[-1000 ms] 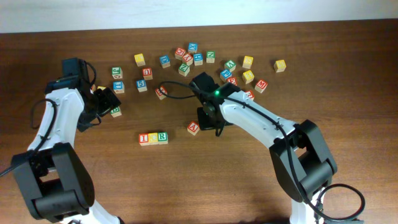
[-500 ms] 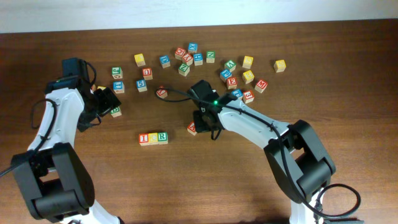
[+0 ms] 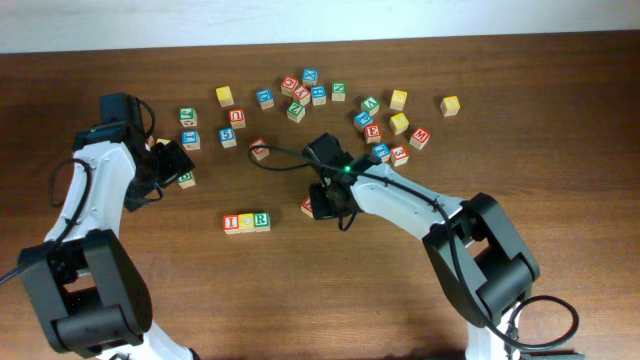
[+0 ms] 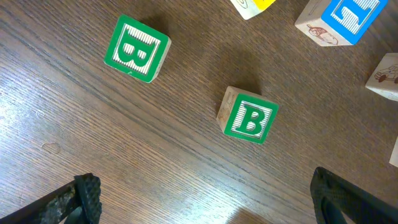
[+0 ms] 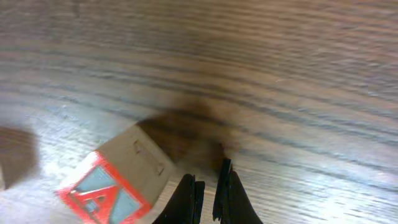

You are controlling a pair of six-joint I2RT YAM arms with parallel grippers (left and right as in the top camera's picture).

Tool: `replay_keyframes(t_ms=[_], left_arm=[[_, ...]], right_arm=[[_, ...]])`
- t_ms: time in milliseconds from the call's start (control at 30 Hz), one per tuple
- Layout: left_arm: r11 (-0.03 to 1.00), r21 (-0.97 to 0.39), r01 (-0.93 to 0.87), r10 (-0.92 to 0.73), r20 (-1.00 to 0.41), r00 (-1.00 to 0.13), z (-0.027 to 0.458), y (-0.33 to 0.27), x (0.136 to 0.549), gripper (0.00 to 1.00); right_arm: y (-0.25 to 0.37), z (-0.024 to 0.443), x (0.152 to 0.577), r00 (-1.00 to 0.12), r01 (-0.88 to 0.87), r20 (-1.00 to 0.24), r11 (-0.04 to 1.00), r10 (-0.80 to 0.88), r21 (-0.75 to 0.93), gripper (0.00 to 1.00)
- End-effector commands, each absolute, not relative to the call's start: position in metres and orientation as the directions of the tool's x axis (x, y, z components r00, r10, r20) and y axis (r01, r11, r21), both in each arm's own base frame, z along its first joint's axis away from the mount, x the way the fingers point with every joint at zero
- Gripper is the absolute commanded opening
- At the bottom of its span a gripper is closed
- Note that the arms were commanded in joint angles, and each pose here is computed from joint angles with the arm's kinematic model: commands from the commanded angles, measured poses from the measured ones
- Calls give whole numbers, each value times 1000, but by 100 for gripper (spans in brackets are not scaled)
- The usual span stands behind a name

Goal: Spell out ICRA

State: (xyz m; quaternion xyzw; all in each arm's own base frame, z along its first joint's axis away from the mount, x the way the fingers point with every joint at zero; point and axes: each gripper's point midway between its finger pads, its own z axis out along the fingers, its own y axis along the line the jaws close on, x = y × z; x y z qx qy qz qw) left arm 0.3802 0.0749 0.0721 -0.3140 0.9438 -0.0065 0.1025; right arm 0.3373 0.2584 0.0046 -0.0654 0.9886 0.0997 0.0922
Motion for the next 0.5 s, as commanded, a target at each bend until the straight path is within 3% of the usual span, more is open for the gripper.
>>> replay_keyframes(t_ms=[0, 300, 433, 467], left_arm=[[807, -77, -585, -588, -194, -785, 73, 74, 383, 99], [807, -77, -585, -588, -194, -785, 73, 74, 383, 99], [807, -77, -585, -588, -194, -785, 73, 74, 383, 99], [807, -77, -585, -588, -194, -785, 73, 74, 383, 99]], right_arm=[[271, 1, 329, -974, -165, -187, 963, -126, 213, 4], [260, 4, 353, -951, -146, -292, 982, -105, 123, 9], [262, 5, 355, -947, -148, -304, 980, -103, 131, 9], [261, 4, 354, -949, -147, -299, 981, -104, 128, 4]])
